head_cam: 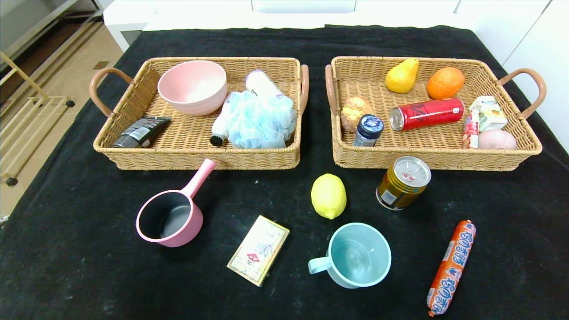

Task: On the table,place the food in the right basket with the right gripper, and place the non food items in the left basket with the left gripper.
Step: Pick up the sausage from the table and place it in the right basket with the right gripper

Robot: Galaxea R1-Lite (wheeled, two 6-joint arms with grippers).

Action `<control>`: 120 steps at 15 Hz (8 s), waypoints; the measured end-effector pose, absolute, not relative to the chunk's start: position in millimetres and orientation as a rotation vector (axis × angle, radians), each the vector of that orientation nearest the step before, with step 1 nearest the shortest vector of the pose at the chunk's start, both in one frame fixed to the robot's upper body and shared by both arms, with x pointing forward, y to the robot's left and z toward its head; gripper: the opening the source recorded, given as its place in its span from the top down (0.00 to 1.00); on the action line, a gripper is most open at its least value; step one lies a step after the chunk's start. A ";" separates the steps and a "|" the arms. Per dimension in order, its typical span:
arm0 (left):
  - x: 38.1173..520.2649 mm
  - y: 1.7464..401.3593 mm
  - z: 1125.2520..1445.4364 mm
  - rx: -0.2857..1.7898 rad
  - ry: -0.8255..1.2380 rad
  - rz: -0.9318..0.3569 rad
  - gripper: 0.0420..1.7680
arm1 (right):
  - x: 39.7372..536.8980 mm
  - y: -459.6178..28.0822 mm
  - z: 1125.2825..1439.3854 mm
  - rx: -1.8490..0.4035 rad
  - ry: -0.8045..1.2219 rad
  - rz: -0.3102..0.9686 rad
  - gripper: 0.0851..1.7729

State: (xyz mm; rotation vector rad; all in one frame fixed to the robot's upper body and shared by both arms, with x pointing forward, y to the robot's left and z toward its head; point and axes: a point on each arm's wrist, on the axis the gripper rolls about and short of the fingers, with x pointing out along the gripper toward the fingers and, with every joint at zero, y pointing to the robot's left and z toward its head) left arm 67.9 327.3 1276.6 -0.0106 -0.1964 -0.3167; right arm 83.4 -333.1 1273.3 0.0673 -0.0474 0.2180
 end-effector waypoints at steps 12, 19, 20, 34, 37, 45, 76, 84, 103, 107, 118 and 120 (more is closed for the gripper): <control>159.1 296.9 1337.5 0.051 0.084 -0.788 0.03 | 183.5 -307.4 1328.0 0.037 0.048 0.454 0.04; 199.8 261.6 1360.1 0.073 0.135 -0.802 0.03 | 207.3 -269.0 1321.0 0.017 0.116 0.479 0.04; 203.5 258.1 1364.0 0.070 0.112 -0.806 0.03 | 208.6 -267.6 1320.4 0.015 0.122 0.483 0.04; 209.4 254.7 1355.3 0.056 0.101 -0.757 0.03 | 217.6 -268.4 1319.6 -0.051 0.246 0.310 0.04; 207.6 255.9 1357.0 0.054 0.091 -0.755 0.03 | 220.4 -268.2 1329.1 0.016 0.365 0.232 0.04; 206.8 257.1 1358.7 0.055 0.080 -0.729 0.03 | 250.5 -250.7 1318.2 0.283 0.655 -0.034 0.04; 204.7 258.4 1358.0 0.061 0.078 -0.729 0.03 | 284.5 -222.9 1287.9 0.401 0.889 -0.135 0.76; 204.5 258.1 1356.3 0.065 0.088 -0.732 0.03 | 281.7 -222.3 1287.7 0.396 0.892 -0.126 0.76; 203.6 258.6 1356.2 0.068 0.085 -0.733 0.03 | 297.7 -253.2 1417.4 0.444 0.485 -0.045 0.76; 203.0 259.0 1356.7 0.068 0.081 -0.733 0.03 | 329.4 -262.8 1439.3 0.462 0.399 -0.100 0.76; 202.8 259.1 1356.9 0.069 0.079 -0.733 0.03 | 407.0 -275.9 1440.7 0.528 0.181 -0.155 0.76; 202.9 259.0 1356.8 0.069 0.080 -0.733 0.03 | 412.9 -278.7 1437.5 0.530 0.176 -0.167 0.76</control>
